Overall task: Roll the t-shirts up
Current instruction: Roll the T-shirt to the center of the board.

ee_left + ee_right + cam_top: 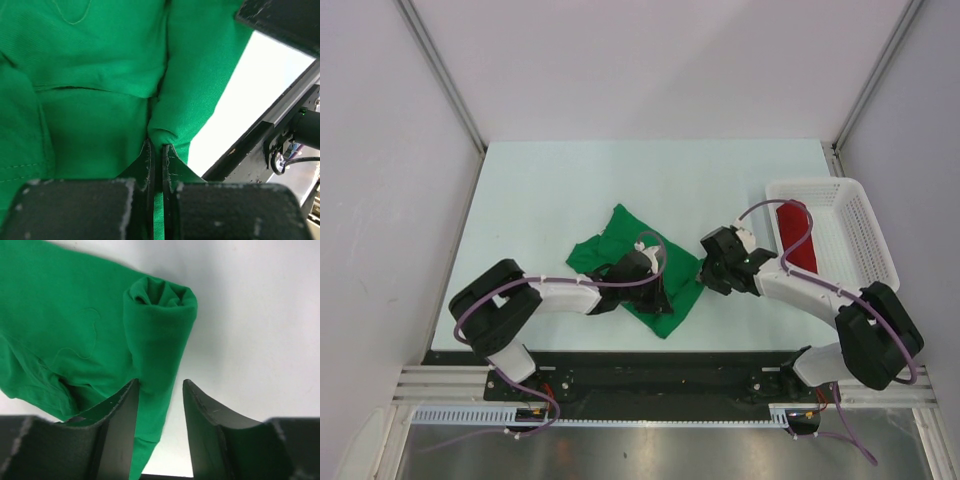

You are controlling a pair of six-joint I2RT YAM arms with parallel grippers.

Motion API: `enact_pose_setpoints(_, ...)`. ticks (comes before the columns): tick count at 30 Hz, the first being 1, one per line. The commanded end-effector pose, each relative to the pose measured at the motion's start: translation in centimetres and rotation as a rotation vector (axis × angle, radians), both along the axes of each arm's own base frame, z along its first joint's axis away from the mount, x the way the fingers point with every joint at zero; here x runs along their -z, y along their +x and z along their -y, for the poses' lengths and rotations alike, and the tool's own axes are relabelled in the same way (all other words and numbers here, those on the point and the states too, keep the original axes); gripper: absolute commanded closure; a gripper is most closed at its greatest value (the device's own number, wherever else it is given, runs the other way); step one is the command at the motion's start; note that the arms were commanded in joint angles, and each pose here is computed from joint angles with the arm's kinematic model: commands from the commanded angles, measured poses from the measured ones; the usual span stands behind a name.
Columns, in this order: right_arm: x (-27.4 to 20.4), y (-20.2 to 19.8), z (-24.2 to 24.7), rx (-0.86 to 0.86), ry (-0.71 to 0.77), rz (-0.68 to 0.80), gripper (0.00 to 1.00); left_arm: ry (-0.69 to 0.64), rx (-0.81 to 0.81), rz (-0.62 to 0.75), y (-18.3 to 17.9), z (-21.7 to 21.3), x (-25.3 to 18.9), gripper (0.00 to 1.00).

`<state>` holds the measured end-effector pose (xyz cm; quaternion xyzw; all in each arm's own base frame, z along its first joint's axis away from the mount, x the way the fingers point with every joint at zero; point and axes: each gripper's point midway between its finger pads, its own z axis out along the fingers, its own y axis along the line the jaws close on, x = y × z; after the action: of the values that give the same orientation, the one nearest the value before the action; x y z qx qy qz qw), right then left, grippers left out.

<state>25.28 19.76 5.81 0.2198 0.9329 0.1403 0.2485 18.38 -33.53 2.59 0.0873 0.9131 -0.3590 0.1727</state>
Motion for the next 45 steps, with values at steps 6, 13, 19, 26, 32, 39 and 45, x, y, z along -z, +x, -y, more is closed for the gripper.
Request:
enact_pose_setpoints(6,-1.8,3.1,-1.8,0.045,0.078,0.041,0.59,0.111,-0.018,0.016,1.4,-2.1,1.6,1.0)
enact_pose_setpoints(13,-1.1,3.6,-2.4,0.056,0.077,0.008,0.63,0.122,-0.019,0.034,1.8,-2.4,1.2,0.96)
enact_pose_setpoints(19,-0.1,4.1,-2.6,0.068,0.047,-0.038,0.64,0.122,-0.023,0.084,2.2,-2.8,-0.3,0.77)
enact_pose_setpoints(26,1.0,4.4,-2.7,0.076,-0.009,-0.089,0.66,0.137,-0.026,0.148,2.7,-3.4,-2.4,0.62)
enact_pose_setpoints(32,2.1,4.4,-2.7,0.073,-0.06,-0.127,0.66,0.151,-0.014,0.265,3.2,-3.4,-5.3,0.43)
enact_pose_setpoints(39,2.7,4.4,-2.9,0.065,-0.078,-0.147,0.65,0.253,0.061,0.392,2.8,-0.6,-6.1,0.34)
enact_pose_setpoints(45,2.8,4.4,-2.8,0.062,-0.089,-0.155,0.64,0.269,0.081,0.425,3.0,1.6,-5.3,0.33)
